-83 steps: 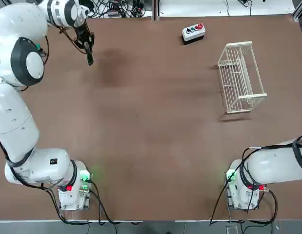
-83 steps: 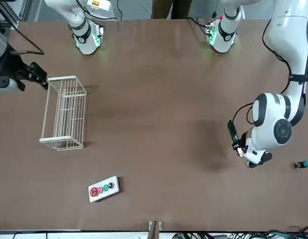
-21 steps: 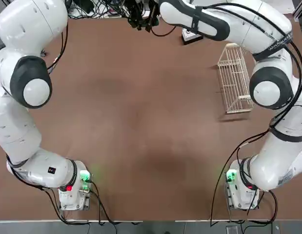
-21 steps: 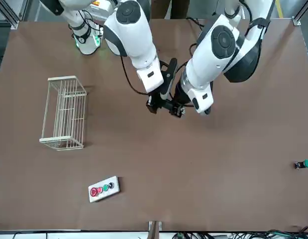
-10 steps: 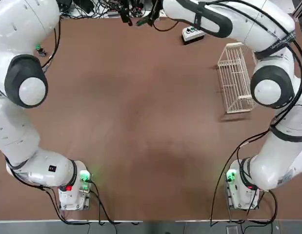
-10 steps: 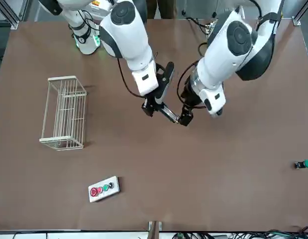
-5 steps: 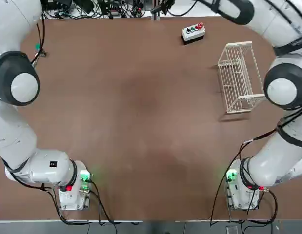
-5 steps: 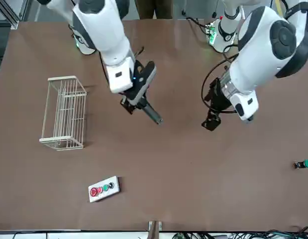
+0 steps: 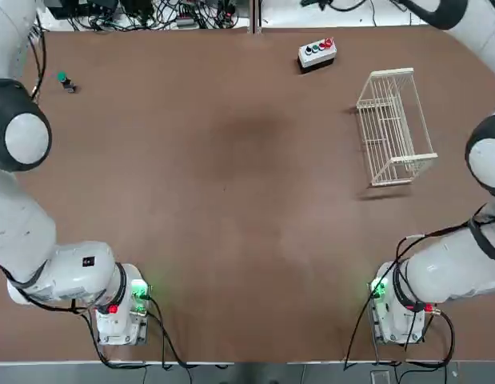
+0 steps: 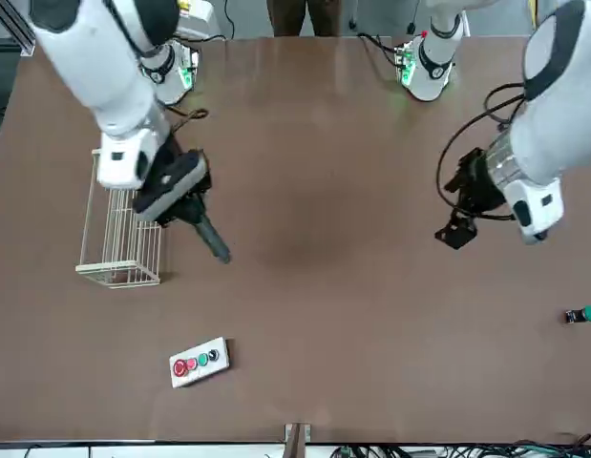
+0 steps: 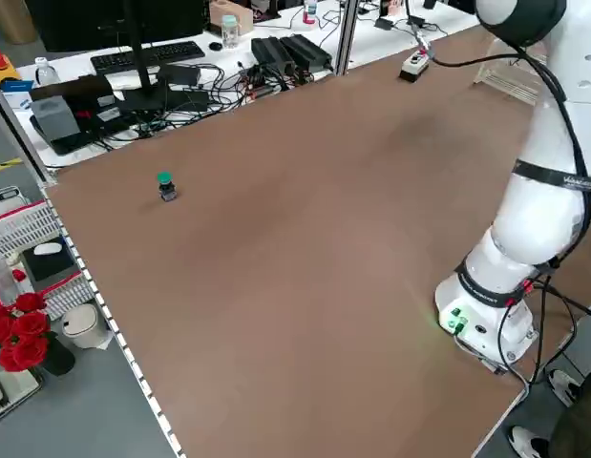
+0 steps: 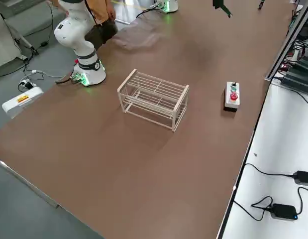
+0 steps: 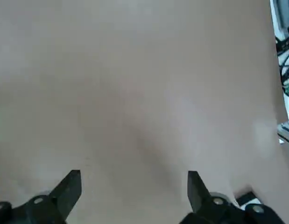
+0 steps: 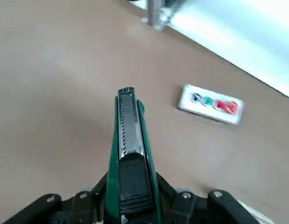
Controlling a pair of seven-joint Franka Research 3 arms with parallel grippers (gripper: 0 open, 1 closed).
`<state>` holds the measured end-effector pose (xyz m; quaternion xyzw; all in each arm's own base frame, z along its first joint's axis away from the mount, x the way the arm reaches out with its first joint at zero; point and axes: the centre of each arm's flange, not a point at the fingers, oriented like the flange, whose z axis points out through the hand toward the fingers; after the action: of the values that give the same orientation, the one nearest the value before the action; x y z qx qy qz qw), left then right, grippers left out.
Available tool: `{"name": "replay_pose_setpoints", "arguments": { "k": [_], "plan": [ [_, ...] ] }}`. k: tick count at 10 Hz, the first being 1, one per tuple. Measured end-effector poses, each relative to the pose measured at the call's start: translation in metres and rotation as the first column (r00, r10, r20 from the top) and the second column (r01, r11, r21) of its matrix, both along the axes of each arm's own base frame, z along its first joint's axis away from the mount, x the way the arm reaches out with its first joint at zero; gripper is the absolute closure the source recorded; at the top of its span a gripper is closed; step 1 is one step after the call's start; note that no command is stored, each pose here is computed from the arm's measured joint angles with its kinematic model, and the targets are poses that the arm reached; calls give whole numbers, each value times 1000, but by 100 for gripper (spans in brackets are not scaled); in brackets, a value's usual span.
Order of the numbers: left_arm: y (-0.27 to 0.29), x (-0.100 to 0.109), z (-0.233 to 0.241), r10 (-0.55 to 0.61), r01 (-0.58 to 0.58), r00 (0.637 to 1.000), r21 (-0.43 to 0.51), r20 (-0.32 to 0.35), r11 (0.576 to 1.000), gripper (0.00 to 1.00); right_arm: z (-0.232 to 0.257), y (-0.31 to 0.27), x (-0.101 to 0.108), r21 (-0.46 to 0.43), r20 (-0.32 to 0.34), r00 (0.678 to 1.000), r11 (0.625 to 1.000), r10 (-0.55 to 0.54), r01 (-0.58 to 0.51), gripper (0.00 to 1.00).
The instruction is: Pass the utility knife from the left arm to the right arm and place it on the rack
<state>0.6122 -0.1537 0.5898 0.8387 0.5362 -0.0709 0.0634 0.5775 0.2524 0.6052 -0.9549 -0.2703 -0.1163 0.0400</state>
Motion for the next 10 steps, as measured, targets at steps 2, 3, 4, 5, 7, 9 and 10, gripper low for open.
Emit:
{"name": "replay_pose_setpoints", "arguments": {
  "k": [2,3,4,5,7,9,10],
  "plan": [
    [34,0,0,-68,68,998,46,-13,997,0,-6,-63,-13,-25,-11,994,994,-108,108,62],
    [46,1,-1,-96,97,995,58,-14,994,0,-11,-92,-22,-36,-21,987,987,-158,157,62],
    [57,2,-1,-118,118,993,60,-12,991,0,-18,-122,-31,-39,-30,978,978,-206,205,63],
    [71,2,0,-128,129,992,61,-15,990,0,-27,-150,-40,-36,-34,967,967,-252,251,69],
    [91,0,4,-174,174,985,62,-19,983,0,-55,-201,-59,-22,-49,940,942,-336,336,98],
    [100,-3,9,-260,260,966,67,-11,963,0,-88,-240,-71,7,-66,913,914,-403,405,100],
    [109,-3,10,-285,284,959,70,-6,956,0,-103,-253,-75,21,-77,902,904,-425,428,99]
  ]
}}
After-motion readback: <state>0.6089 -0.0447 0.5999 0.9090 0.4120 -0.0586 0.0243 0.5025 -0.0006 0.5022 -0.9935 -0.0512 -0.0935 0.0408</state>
